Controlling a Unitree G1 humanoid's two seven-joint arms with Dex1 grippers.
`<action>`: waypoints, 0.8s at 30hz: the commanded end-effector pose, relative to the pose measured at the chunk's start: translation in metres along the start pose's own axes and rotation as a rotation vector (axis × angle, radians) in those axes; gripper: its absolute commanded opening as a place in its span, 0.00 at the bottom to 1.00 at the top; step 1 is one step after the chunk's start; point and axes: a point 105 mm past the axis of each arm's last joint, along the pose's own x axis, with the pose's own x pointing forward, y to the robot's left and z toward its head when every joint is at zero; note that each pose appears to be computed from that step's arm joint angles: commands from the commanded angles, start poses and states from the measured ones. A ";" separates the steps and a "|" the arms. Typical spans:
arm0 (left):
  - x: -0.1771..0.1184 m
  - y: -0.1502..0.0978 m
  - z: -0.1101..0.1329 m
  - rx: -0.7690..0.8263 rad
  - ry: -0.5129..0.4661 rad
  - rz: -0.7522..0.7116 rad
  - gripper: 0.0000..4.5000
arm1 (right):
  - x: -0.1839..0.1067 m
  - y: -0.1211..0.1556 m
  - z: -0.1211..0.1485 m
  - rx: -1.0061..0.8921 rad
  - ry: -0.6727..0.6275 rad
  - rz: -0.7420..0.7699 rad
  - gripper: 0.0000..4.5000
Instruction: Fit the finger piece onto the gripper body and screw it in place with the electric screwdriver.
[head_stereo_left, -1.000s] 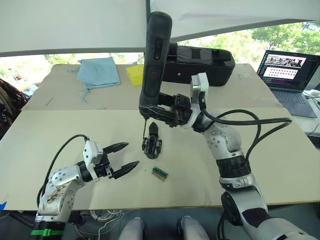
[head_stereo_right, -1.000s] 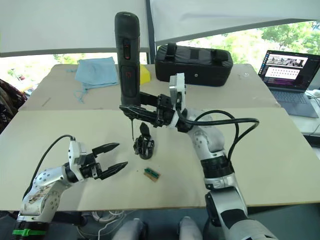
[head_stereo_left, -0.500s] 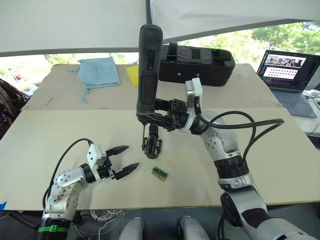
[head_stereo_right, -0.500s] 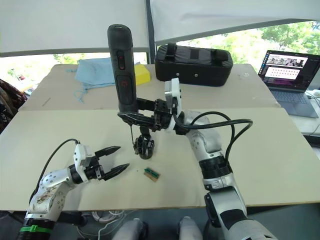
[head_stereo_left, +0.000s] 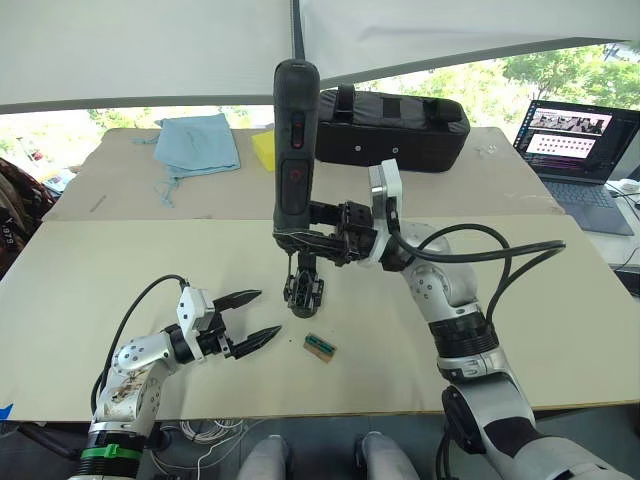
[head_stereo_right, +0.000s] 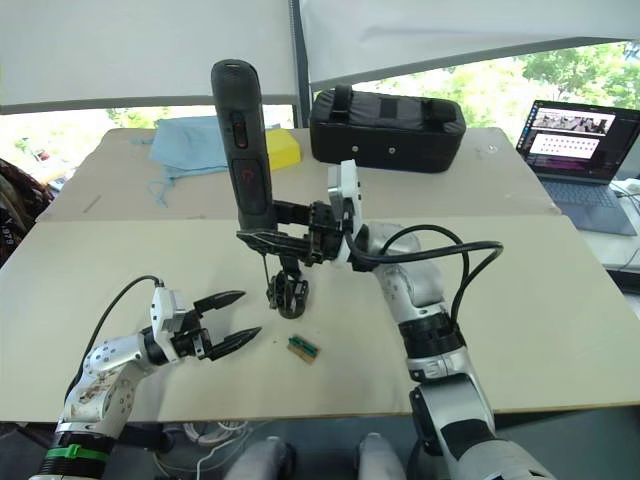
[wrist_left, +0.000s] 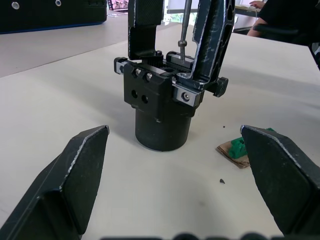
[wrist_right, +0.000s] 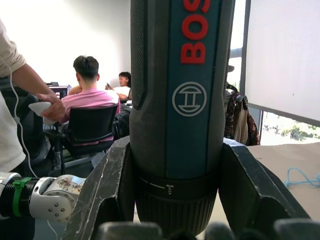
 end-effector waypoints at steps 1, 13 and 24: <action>0.003 0.000 0.020 0.045 -0.038 -0.014 1.00 | 0.001 0.003 0.015 -0.072 -0.041 0.016 0.42; 0.003 -0.001 0.026 0.032 -0.034 -0.002 1.00 | -0.004 0.001 0.013 -0.070 -0.027 0.001 0.42; 0.007 -0.002 0.027 0.031 -0.027 0.006 1.00 | -0.003 0.001 0.010 -0.067 -0.028 -0.005 0.42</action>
